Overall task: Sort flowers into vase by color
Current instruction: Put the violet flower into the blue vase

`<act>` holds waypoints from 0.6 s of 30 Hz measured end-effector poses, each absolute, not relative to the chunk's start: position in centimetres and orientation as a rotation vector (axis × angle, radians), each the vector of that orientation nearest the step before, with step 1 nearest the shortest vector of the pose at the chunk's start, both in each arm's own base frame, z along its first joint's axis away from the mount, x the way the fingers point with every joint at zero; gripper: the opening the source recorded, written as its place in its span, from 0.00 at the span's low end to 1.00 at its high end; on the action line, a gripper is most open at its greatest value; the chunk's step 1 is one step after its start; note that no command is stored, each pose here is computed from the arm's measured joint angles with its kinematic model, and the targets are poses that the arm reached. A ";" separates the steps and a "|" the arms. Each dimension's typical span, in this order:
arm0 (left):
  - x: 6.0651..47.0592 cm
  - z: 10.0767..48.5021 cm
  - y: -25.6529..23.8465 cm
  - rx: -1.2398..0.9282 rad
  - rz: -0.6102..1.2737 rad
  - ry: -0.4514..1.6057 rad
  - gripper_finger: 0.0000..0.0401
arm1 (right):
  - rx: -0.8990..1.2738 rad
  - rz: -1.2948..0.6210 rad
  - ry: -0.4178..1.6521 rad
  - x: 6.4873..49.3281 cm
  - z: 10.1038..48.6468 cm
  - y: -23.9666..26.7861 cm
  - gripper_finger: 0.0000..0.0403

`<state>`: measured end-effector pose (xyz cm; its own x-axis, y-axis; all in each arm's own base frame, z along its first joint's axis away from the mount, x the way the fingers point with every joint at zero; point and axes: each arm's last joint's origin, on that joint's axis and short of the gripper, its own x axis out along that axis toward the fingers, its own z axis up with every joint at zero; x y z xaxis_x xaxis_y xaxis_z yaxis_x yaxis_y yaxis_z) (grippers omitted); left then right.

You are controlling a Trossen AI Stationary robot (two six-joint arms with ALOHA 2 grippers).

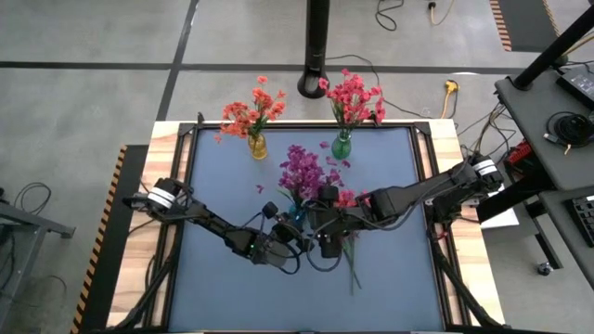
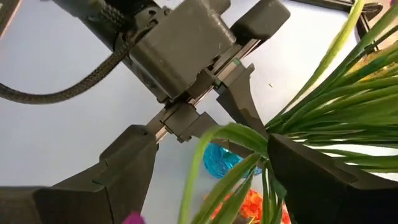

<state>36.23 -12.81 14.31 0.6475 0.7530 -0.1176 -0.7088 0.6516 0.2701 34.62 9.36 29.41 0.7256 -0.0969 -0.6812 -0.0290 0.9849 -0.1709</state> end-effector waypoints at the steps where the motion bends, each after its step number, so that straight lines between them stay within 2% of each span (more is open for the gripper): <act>1: 36.2 14.3 -12.8 0.207 0.837 0.228 0.09 | -0.173 -0.037 0.758 34.6 29.5 9.4 0.75; 18: 36.0 14.0 -12.7 0.205 0.837 0.239 0.09 | -0.120 -0.051 0.697 34.6 34.3 9.4 0.75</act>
